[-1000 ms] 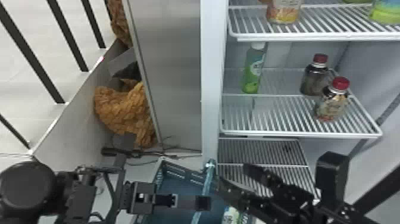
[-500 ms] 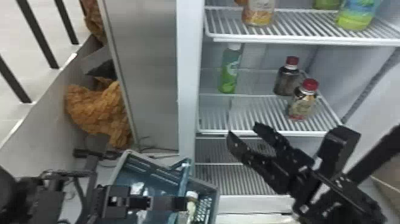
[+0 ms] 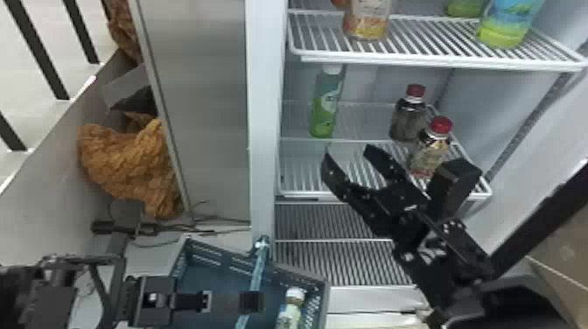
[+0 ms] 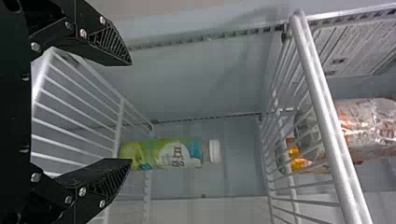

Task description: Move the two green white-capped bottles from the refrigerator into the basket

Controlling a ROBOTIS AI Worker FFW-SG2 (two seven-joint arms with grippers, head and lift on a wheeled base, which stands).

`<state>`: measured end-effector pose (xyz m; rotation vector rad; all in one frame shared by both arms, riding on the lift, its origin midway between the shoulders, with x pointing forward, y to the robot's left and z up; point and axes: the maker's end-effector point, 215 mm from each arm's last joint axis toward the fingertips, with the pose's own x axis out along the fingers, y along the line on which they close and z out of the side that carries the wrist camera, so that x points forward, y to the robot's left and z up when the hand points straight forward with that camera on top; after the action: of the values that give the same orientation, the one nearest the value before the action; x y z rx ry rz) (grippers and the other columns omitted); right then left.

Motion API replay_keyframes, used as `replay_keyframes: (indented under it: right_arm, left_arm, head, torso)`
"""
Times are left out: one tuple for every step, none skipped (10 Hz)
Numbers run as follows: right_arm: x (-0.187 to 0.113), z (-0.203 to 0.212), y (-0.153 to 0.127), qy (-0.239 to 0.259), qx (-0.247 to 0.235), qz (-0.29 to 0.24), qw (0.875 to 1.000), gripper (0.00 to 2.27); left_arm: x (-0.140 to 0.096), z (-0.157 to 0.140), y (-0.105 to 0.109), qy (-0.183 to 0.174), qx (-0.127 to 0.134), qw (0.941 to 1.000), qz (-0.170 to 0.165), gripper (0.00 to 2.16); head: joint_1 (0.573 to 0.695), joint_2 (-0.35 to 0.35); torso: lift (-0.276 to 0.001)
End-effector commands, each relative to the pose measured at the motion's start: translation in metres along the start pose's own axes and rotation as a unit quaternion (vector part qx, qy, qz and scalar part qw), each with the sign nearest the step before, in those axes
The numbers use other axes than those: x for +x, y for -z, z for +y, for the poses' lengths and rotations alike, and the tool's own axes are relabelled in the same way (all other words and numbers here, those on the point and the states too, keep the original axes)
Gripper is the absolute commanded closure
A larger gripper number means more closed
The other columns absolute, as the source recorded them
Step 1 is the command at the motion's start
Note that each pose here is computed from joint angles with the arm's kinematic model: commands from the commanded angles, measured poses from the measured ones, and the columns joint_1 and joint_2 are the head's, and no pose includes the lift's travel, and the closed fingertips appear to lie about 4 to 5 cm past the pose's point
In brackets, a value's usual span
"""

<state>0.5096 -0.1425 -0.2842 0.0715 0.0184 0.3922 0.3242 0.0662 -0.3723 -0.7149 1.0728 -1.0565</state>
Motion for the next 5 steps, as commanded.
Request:
replay_keyframes:
  right_arm:
    - [0.016,-0.016,-0.007,0.019,-0.014,-0.022,0.999,0.32]
    - [0.025,-0.026,-0.009,0.031,-0.021,-0.027,0.999,0.28]
    - [0.034,-0.033,-0.008,0.039,-0.027,-0.029,0.998,0.25]
    - [0.045,-0.038,-0.008,0.044,-0.031,-0.033,0.998,0.22]
    - [0.057,-0.037,-0.004,0.043,-0.031,-0.033,0.998,0.22]
  left_arm:
    - [0.0,0.0,0.0,0.0,0.0,1.0,0.001,1.17]
    - [0.0,0.0,0.0,0.0,0.0,1.0,0.001,1.17]
    - [0.0,0.0,0.0,0.0,0.0,1.0,0.001,1.17]
    - [0.0,0.0,0.001,0.0,0.0,1.0,0.001,1.17]
    - [0.0,-0.001,0.0,0.0,0.001,1.0,0.001,1.17]
  head:
    - [0.695,-0.103]
    - [0.695,-0.109]
    - [0.695,-0.113]
    - [0.695,-0.118]
    - [0.695,-0.121]
  torso:
    - [-0.263]
    - [-0.263]
    - [-0.263]
    - [-0.263]
    - [-0.263]
